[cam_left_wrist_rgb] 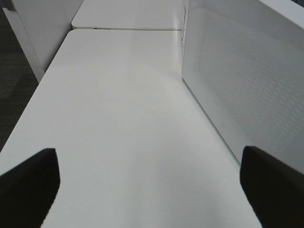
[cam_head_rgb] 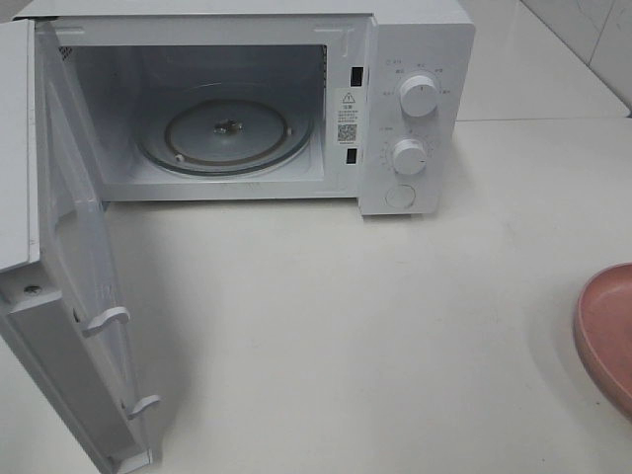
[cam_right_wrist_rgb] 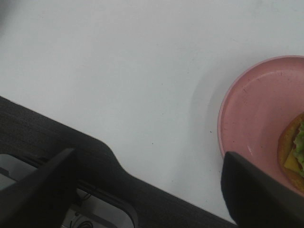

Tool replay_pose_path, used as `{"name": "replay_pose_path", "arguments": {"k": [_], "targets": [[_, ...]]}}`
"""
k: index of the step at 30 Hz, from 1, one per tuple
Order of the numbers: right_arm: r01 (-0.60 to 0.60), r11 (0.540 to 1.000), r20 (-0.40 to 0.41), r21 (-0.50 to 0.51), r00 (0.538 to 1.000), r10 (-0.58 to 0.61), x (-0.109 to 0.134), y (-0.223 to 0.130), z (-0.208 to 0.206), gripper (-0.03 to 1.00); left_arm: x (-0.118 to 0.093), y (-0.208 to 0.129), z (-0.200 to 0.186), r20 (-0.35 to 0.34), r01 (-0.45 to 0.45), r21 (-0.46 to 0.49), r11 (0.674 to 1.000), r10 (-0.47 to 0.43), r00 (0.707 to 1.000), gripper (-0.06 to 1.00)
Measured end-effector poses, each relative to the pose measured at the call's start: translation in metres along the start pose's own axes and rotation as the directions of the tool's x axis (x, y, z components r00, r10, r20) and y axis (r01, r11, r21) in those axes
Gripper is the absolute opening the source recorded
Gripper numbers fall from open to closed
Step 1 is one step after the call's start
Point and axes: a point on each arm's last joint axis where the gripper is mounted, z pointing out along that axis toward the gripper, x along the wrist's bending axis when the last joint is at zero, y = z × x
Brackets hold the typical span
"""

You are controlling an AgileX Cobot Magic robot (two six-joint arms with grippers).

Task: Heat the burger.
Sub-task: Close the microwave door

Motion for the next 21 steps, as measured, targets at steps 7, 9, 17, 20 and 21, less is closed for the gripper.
{"name": "replay_pose_path", "arguments": {"k": [7, 9, 17, 20, 21], "targets": [[-0.017, 0.996, 0.003, -0.091, 1.0, 0.017, -0.007, -0.02, -0.011, 0.76, 0.0, 0.0, 0.0, 0.0, 0.0, 0.0, 1.0, 0.0, 1.0, 0.97], [-0.076, 0.99, 0.043, -0.121, 0.996, 0.082, -0.014, -0.035, -0.008, 0.76, 0.0, 0.0, 0.0, 0.0, 0.0, 0.0, 1.0, 0.0, 1.0, 0.97], [-0.19, 0.959, 0.114, -0.209, 0.969, 0.217, -0.022, -0.05, -0.015, 0.76, 0.0, 0.0, 0.0, 0.0, 0.0, 0.0, 1.0, 0.0, 1.0, 0.97], [-0.237, 0.925, 0.142, -0.298, 0.947, 0.289, -0.024, -0.059, -0.024, 0.76, 0.0, 0.0, 0.0, 0.0, 0.0, 0.0, 1.0, 0.0, 1.0, 0.97], [-0.246, 0.914, 0.146, -0.323, 0.941, 0.305, -0.024, -0.062, -0.026, 0.76, 0.0, 0.0, 0.0, 0.0, 0.0, 0.0, 1.0, 0.0, 1.0, 0.97]]}}
